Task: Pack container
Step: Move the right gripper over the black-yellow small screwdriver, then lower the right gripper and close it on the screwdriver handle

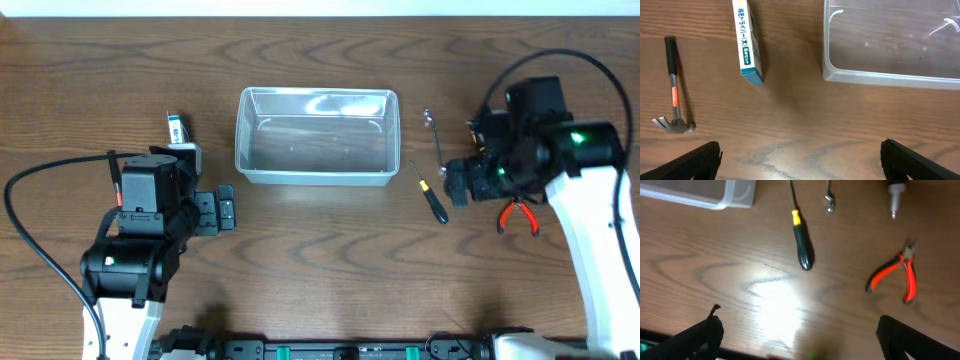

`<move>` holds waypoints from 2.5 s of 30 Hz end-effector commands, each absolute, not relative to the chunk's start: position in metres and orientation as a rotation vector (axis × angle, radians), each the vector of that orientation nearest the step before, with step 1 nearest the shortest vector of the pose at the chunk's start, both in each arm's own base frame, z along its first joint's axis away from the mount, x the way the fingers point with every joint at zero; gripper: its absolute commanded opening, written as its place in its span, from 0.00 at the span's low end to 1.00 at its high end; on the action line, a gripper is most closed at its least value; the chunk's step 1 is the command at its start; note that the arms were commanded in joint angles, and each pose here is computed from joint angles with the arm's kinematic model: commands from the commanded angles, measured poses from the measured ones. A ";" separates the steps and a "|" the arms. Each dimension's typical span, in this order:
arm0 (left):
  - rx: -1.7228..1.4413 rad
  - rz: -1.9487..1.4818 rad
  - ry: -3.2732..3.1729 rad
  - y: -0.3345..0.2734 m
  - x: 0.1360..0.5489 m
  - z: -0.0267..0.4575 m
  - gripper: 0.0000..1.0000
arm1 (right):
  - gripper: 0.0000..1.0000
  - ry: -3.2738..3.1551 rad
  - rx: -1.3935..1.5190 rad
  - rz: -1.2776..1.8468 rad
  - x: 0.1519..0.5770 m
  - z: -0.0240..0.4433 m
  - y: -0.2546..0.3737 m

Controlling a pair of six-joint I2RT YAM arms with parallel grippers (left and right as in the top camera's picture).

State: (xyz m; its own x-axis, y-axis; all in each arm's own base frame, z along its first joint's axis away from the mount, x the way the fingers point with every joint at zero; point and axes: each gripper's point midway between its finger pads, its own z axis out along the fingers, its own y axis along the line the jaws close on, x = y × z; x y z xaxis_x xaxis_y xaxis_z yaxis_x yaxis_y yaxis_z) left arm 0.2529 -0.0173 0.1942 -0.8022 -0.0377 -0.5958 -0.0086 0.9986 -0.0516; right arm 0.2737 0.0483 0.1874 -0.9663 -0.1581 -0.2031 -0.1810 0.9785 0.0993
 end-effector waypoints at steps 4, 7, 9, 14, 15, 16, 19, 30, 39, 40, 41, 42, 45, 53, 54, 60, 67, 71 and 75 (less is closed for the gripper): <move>-0.074 -0.080 2.492 -0.017 0.252 0.201 0.98 | 0.99 2.974 -0.579 0.081 0.289 0.153 0.057; -0.079 -0.082 2.498 -0.017 0.251 0.201 0.98 | 0.99 2.987 -0.633 0.080 0.298 0.136 0.069; -0.079 -0.081 2.500 -0.017 0.250 0.201 0.98 | 0.99 2.985 -0.701 0.079 0.302 0.127 0.078; -0.079 -0.081 2.506 -0.017 0.248 0.200 0.98 | 0.99 2.964 -0.777 0.077 0.316 0.108 0.092; -0.079 -0.080 2.506 -0.017 0.248 0.200 0.98 | 0.99 2.966 -0.779 0.082 0.318 0.104 0.093; -0.079 -0.080 2.505 -0.017 0.248 0.200 0.98 | 0.99 2.968 -0.780 0.082 0.319 0.102 0.093; -0.079 -0.080 2.506 -0.017 0.248 0.200 0.98 | 0.99 2.973 -0.809 0.081 0.323 0.092 0.094; -0.079 -0.082 2.491 -0.017 0.251 0.202 0.98 | 0.99 2.994 -0.819 0.094 0.311 0.047 0.092; -0.078 -0.082 2.483 -0.017 0.252 0.203 0.98 | 0.99 2.963 -0.813 0.126 0.305 0.016 0.094; -0.078 -0.082 2.483 -0.017 0.252 0.203 0.98 | 0.99 2.958 -0.812 0.125 0.305 0.013 0.094; -0.078 -0.082 2.483 -0.017 0.252 0.203 0.98 | 0.98 2.952 -0.811 0.119 0.305 0.011 0.093; -0.078 -0.082 2.483 -0.017 0.252 0.203 0.98 | 0.98 2.949 -0.811 0.119 0.305 0.009 0.093; -0.078 -0.082 2.483 -0.017 0.252 0.203 0.98 | 0.98 2.942 -0.807 0.090 0.305 0.003 0.090; -0.078 -0.082 2.483 -0.017 0.252 0.203 0.98 | 0.96 2.965 -0.744 -0.107 0.304 -0.005 0.067; -0.078 -0.082 2.484 -0.017 0.252 0.203 0.98 | 0.96 2.966 -0.744 -0.111 0.304 -0.005 0.066; -0.078 -0.082 2.483 -0.017 0.252 0.203 0.98 | 0.96 2.976 -0.745 -0.114 0.301 -0.007 0.065; -0.078 -0.083 2.484 -0.017 0.252 0.203 0.98 | 0.93 2.990 -0.725 -0.113 0.295 -0.013 0.064; -0.078 -0.082 2.484 -0.017 0.252 0.203 0.98 | 0.87 2.995 -0.698 -0.106 0.293 -0.016 0.064; -0.078 -0.083 2.484 -0.017 0.252 0.203 0.98 | 0.75 3.001 -0.672 -0.106 0.293 -0.016 0.064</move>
